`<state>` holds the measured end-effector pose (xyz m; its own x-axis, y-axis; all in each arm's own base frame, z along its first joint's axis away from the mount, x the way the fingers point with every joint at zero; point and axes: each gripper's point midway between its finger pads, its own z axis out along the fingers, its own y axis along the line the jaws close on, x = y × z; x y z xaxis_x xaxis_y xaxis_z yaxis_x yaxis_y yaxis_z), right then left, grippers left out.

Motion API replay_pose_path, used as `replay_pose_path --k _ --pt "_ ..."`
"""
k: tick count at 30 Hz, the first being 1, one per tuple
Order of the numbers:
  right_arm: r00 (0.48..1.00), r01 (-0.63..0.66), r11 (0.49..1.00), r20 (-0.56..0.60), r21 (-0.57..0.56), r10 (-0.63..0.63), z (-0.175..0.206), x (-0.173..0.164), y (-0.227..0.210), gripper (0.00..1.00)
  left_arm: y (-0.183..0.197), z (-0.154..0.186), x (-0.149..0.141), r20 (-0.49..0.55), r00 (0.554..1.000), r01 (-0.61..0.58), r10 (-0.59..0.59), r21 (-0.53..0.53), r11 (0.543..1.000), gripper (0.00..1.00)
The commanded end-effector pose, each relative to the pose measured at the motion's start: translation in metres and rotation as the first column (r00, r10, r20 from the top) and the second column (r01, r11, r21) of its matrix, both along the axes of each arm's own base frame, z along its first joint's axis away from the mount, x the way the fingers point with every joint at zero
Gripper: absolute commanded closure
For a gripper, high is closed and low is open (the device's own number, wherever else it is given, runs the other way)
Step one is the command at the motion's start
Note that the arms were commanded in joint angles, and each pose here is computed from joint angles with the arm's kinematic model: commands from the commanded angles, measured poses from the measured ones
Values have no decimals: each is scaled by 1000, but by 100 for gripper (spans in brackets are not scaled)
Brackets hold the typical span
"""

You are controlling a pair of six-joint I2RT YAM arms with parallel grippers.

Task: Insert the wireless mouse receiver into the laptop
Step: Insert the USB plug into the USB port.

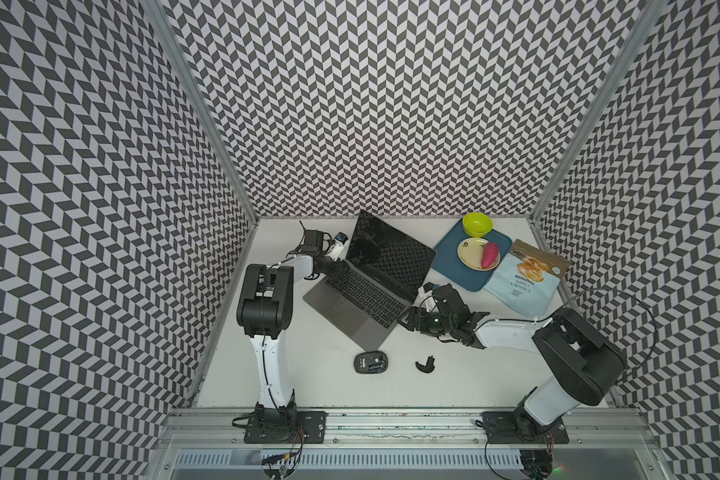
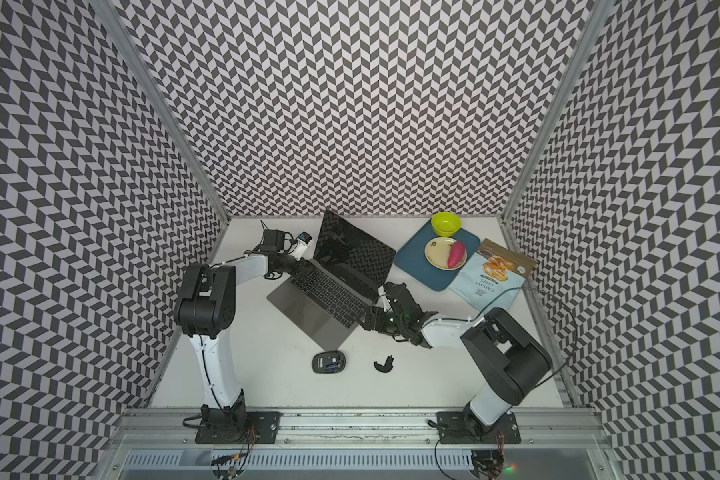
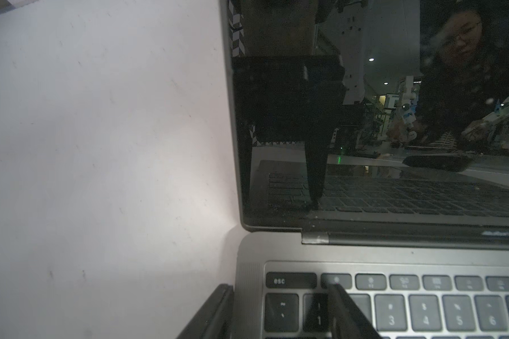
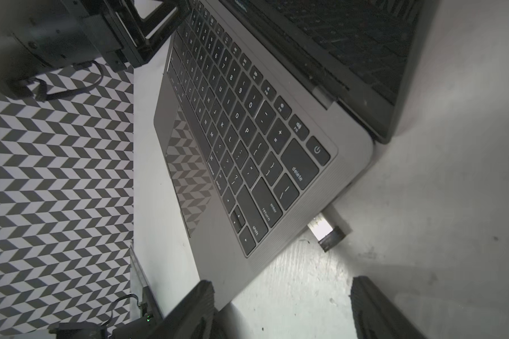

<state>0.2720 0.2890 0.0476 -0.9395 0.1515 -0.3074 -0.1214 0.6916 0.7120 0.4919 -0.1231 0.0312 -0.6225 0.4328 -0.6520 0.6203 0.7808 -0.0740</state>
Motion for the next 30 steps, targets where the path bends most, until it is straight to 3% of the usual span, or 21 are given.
replay_pose_path --k 1,11,17,21,26,30 --pt "1000 9 1000 -26 10 -9 -8 1 4 26 -22 -50 -69 -286 956 72 -71 -8 997 44" --pt "999 22 999 43 29 -23 -11 20 14 35 -28 -47 -73 -287 952 99 -107 -40 994 45" --pt "993 37 998 107 47 -41 -4 29 14 36 -32 -43 -75 -275 952 122 -136 -66 990 45" --pt "991 46 998 127 48 -52 1 33 14 34 -24 -46 -67 -271 959 75 -77 -17 997 44" --pt "985 68 998 157 -11 -65 13 23 -5 24 -12 -21 -41 -185 981 -58 56 -6 998 25" --pt "976 91 989 209 -114 -66 32 11 -33 18 -9 44 -14 -12 987 -160 160 -78 984 15"
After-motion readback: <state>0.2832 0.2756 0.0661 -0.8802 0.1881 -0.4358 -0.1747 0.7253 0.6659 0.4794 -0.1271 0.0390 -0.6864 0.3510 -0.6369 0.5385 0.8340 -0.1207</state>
